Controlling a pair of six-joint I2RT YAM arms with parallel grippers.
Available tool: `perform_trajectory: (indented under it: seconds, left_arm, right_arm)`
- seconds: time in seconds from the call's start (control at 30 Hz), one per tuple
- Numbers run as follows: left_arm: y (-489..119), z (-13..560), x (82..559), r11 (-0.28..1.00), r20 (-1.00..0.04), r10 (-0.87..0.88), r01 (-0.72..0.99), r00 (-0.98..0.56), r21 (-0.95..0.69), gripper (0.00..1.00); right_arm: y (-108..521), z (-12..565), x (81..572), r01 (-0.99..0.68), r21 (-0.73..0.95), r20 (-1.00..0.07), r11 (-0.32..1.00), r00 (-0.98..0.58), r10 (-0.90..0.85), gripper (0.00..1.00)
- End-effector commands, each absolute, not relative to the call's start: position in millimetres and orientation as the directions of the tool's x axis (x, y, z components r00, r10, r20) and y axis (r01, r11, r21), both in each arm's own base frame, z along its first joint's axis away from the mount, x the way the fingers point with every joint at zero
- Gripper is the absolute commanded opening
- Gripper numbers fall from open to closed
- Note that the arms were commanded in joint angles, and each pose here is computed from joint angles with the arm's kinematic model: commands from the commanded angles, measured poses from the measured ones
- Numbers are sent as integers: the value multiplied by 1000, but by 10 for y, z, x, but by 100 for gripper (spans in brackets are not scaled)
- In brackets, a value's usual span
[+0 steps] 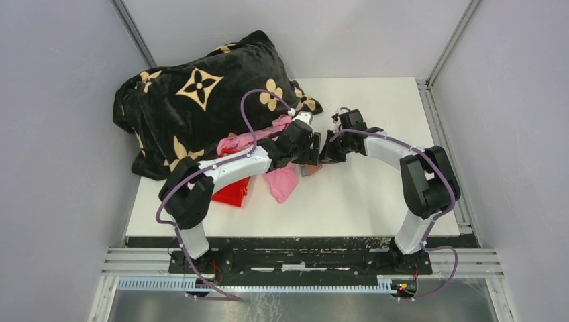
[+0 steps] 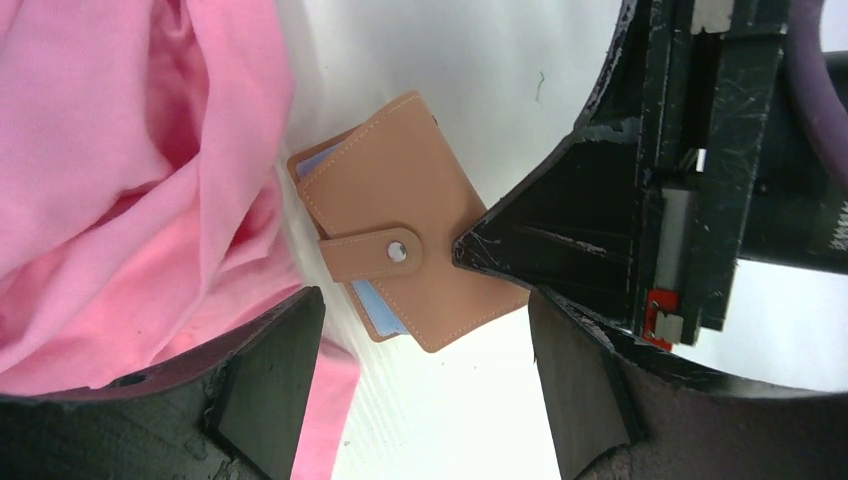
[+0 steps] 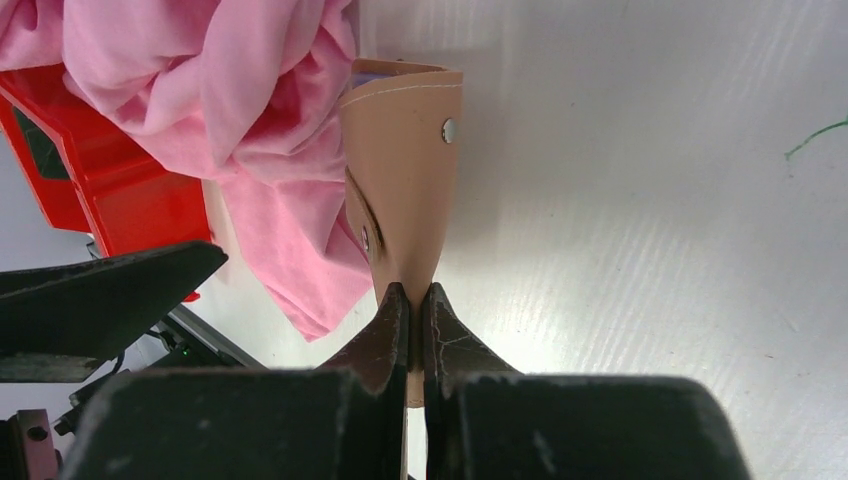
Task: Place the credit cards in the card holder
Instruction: Move the card holder to the center of the board, then open the card holder at the center of the board.
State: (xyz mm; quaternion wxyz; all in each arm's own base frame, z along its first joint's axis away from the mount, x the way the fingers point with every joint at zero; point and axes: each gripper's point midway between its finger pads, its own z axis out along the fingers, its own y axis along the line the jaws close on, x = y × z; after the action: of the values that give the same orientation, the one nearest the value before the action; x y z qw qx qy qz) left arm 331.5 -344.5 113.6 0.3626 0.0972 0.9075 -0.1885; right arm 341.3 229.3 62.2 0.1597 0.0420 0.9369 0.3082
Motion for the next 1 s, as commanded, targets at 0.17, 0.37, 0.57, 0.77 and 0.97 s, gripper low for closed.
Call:
perform_trajectory:
  seconds: [0.17,0.37,0.57,0.77,0.97]
  left_arm:
    - [-3339,1117,3555,957,-702,-48,170,-711,-237,82]
    - [-3283,1007,3564,967,-682,-56,131,-729,-219,81]
    - [-3332,927,3525,962,-661,-39,151,-749,-229,79]
    - [-3395,804,3470,956,-626,0,184,-780,-230,79]
    - [-3360,703,3435,962,-602,28,186,-798,-201,76]
  right_arm:
    - [2411,795,3408,-78,610,-327,788,-931,161,1]
    - [2428,811,3394,-82,612,-333,786,-929,162,1]
    - [2453,796,3401,-77,619,-328,782,-930,168,1]
    - [2479,779,3391,-76,623,-325,778,-930,169,1]
    - [2486,806,3405,-77,628,-332,774,-927,177,1]
